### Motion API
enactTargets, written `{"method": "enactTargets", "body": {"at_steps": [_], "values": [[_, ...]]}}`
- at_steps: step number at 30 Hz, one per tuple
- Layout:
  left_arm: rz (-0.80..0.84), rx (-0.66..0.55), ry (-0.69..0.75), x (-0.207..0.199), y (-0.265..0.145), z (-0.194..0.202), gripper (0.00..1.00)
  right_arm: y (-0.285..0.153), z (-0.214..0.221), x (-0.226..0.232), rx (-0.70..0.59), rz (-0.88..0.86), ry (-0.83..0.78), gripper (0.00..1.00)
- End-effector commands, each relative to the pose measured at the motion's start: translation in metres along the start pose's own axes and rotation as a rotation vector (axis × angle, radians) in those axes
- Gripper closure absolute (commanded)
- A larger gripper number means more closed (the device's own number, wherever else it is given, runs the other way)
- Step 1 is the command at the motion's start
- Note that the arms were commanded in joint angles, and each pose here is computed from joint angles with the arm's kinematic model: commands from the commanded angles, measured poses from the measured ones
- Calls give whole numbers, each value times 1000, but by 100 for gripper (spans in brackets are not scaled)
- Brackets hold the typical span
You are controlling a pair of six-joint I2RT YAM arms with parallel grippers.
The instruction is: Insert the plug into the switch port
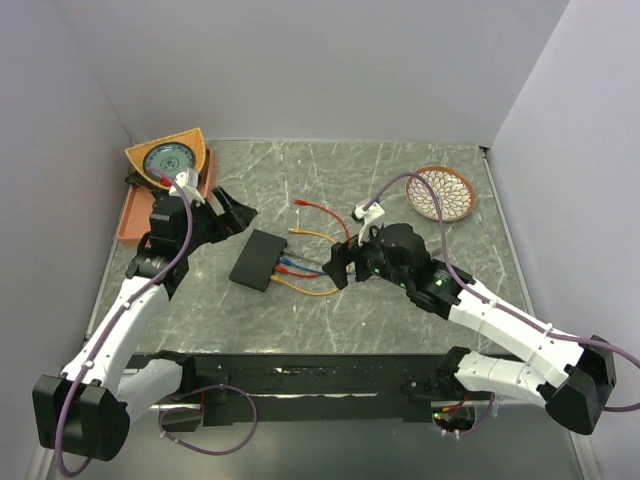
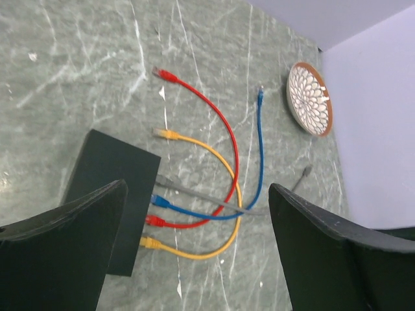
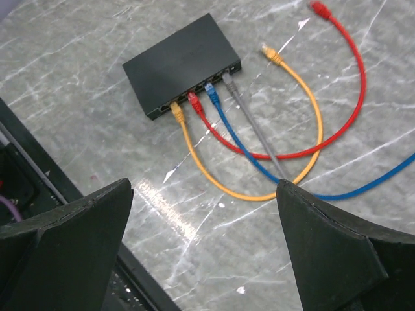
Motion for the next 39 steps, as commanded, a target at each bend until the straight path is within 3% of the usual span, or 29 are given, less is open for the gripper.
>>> {"method": "enactTargets", "body": {"at_steps": [1,5,11,19,31,39], "values": [[120,-3,7,-9,-18,5,4,-10,-12,3,-76,8,58,1],[132,-74,21,-9,-34,5,4,-16,-17,1,-68,40,52,1],[108,-147,37,-9,-46,2,4,-26,-22,-1,-154,41,27,1],[95,-243,60,-9,-51,-5,4,-30,-29,-4,-397,64,-15,1],[12,-427,44,0,-55,-16,4,-16,-24,-12,-440,189,82,1],[-118,-550,10,22,-35,-22,4,5,-17,-32,-434,392,-51,1]]}}
Point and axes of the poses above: each gripper's point midway between its finger pads, its own y axis out along the fingers, its own x axis along the line the jaws close on, z = x × y, the point moved 10 cm from there along -y, back along the fingers, and after that the axes turned 12 degrees about -y, right-handed, at the moved point
